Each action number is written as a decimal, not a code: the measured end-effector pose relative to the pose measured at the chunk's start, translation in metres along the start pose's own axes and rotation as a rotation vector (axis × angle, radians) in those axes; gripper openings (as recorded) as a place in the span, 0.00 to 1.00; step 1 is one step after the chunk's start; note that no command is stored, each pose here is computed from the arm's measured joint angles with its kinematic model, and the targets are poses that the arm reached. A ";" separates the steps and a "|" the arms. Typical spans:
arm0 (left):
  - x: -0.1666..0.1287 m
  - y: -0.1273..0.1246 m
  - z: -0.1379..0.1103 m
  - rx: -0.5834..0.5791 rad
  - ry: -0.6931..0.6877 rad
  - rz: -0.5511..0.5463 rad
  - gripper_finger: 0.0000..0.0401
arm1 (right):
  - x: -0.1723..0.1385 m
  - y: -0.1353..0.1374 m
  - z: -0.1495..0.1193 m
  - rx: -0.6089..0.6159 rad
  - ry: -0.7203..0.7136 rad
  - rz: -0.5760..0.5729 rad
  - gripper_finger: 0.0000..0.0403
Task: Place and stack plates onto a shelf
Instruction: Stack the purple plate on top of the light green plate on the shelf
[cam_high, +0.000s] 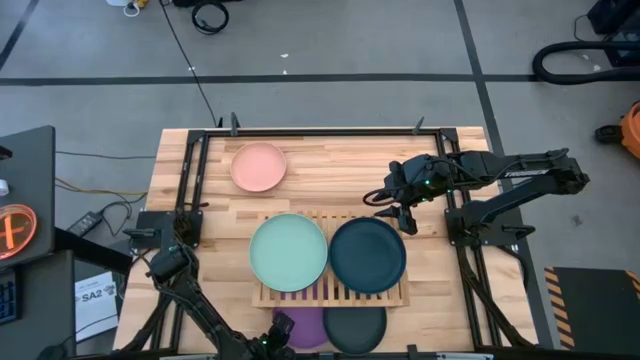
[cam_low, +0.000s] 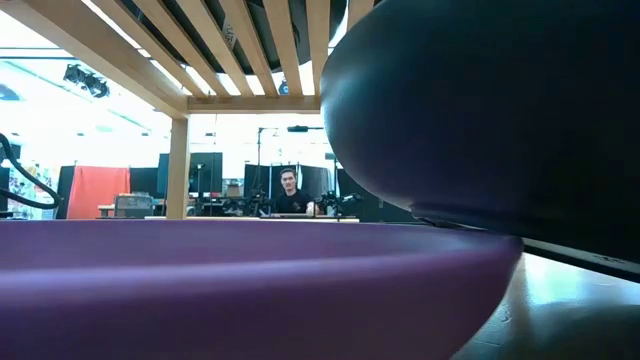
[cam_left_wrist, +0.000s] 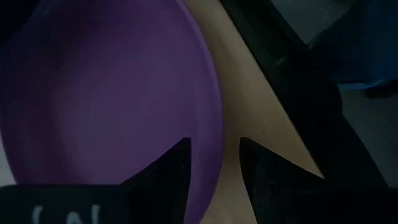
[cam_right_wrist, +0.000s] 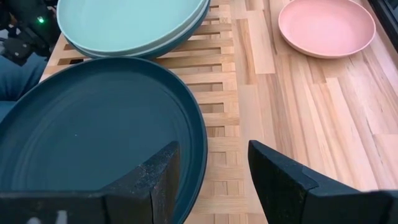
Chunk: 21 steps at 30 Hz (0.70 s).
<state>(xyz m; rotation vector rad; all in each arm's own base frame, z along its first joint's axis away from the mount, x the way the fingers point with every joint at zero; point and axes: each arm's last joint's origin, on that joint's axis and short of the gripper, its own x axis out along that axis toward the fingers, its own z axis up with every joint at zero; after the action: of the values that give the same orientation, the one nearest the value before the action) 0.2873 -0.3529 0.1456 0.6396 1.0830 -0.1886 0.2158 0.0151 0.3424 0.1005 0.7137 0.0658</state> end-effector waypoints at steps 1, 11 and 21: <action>0.000 0.000 0.000 0.006 0.000 0.000 0.35 | 0.000 0.000 0.000 -0.001 -0.001 0.000 0.48; 0.001 0.002 0.001 0.027 0.002 0.002 0.35 | 0.000 0.000 0.000 -0.003 0.000 0.001 0.48; 0.001 0.002 0.001 0.027 0.001 0.002 0.35 | 0.000 0.000 0.000 -0.003 0.000 0.001 0.48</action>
<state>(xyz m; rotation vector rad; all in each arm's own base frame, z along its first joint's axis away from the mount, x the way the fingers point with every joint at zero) 0.2892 -0.3514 0.1455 0.6650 1.0825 -0.2012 0.2159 0.0152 0.3424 0.0983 0.7132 0.0676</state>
